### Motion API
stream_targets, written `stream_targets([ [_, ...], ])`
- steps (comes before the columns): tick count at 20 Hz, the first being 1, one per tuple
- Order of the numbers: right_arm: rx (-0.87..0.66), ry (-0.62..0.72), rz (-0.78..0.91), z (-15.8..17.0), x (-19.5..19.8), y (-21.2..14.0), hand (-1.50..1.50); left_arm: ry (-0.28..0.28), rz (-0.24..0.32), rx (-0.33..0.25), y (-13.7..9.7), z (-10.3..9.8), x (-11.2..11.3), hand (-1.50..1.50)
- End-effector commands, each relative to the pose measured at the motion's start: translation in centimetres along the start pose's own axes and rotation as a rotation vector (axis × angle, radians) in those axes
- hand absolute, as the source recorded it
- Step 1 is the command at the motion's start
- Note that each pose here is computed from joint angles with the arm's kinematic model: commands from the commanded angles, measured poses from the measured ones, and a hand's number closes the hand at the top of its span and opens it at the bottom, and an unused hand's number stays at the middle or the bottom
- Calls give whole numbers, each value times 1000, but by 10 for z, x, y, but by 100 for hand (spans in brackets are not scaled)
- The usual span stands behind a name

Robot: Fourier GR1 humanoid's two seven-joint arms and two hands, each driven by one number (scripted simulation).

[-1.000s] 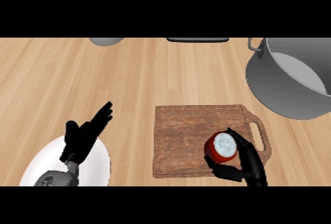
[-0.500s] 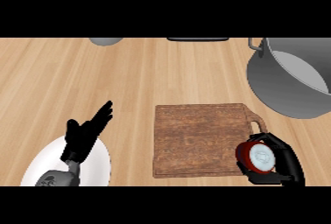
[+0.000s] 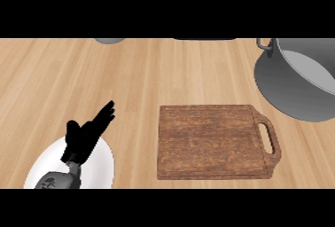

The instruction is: Pick the can from the cutting board and place it in the pot

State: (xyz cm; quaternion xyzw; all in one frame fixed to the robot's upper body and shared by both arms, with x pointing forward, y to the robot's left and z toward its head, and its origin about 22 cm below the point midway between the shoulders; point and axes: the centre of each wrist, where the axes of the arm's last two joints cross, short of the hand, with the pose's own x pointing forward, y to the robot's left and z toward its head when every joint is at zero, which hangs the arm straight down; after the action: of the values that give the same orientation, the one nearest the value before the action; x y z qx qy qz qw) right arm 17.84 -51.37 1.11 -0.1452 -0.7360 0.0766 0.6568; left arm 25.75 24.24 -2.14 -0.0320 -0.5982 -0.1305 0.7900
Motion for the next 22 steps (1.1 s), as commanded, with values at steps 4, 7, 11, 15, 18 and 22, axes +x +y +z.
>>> stream_targets([
  [4,-51,-67,114,3,24,-85,150,-4,-16,-28,-14,-11,2,0],
  [7,-70,-109,195,2,38,-104,150,2,3,-23,-1,-9,3,0],
  [11,-76,-164,312,-24,30,-85,150,-25,-26,-29,-23,-17,6,0],
  [15,-76,-154,384,-43,70,-116,150,6,-13,-32,4,-1,-3,0],
  [18,-48,-150,445,-65,83,-113,150,-2,-13,-19,0,-11,12,0],
  [22,-24,-129,491,-99,94,-96,150,12,-7,-35,-16,-7,1,0],
])
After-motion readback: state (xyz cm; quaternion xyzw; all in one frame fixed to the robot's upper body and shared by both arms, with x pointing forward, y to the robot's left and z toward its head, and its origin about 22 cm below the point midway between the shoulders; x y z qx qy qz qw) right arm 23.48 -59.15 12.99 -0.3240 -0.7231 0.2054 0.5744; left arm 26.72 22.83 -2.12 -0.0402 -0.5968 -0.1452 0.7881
